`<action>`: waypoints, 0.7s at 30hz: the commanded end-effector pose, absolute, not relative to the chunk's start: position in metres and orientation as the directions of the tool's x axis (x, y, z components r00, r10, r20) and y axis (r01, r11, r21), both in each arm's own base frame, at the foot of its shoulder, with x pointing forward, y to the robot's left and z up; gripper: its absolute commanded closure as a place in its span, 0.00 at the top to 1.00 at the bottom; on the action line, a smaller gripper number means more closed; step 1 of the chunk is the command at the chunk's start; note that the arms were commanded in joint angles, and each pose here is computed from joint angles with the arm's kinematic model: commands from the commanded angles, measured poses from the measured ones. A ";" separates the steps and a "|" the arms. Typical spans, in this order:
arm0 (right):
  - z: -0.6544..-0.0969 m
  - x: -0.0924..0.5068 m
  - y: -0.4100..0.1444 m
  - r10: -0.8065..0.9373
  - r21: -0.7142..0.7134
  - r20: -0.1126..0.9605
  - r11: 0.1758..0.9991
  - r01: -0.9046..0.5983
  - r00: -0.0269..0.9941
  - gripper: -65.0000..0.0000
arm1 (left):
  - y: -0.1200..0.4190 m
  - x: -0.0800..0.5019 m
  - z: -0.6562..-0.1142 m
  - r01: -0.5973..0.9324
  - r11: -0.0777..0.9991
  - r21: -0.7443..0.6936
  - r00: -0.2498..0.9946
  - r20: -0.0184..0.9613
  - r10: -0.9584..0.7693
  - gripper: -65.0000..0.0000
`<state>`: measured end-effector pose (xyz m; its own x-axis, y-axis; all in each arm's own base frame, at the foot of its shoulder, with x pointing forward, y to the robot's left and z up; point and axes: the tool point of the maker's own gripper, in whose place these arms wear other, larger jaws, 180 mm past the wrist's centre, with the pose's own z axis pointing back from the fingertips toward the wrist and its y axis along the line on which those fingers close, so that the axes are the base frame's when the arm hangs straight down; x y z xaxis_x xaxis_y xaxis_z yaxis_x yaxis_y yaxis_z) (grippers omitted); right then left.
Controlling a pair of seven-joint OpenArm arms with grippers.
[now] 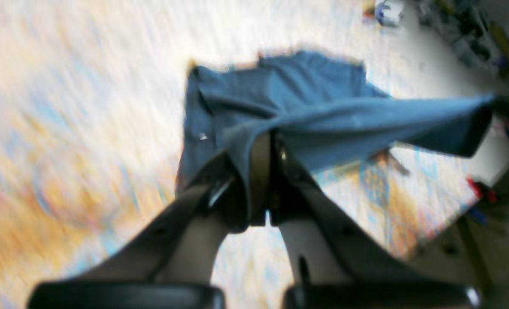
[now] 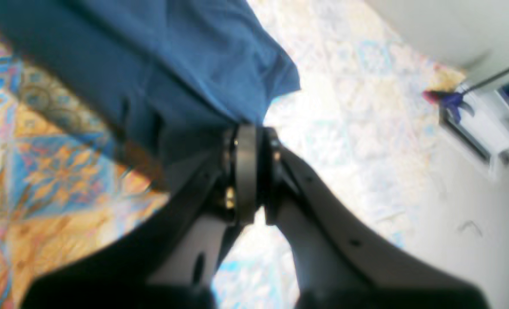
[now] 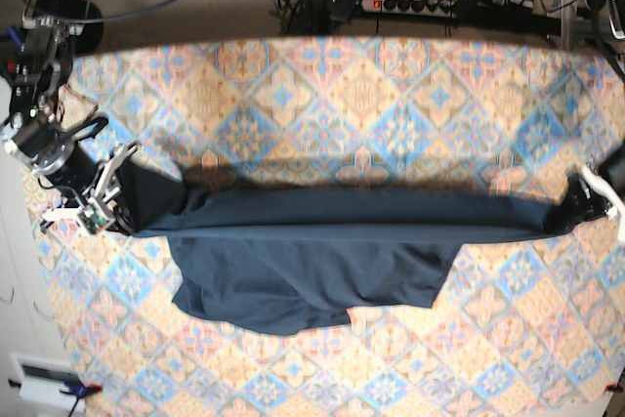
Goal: Layout the t-shirt on the table in an organized manner, then fold the t-shirt properly
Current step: 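Lift the shirt high with both grippers and swing it down flat, then release the shirt with both grippers and open them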
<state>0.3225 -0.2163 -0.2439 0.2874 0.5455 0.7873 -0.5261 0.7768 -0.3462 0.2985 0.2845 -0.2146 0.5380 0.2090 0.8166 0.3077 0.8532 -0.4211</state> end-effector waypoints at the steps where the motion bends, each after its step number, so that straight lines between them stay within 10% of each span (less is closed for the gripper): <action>1: -0.250 0.314 -0.219 0.552 -0.341 0.777 0.774 -0.534 0.304 0.01 | 0.300 0.298 -0.194 0.296 0.874 -0.384 0.478 0.852 0.213 0.00; 17: -0.348 0.216 -0.176 0.541 -0.079 0.667 0.735 -0.673 0.513 0.08 | 0.333 0.235 -0.256 0.097 0.924 -0.370 0.604 0.760 0.241 0.01; 21: -0.345 0.219 -0.183 0.537 -0.094 0.669 0.747 -0.659 0.514 0.27 | 0.331 0.231 -0.261 0.098 0.925 -0.367 0.636 0.738 0.225 0.33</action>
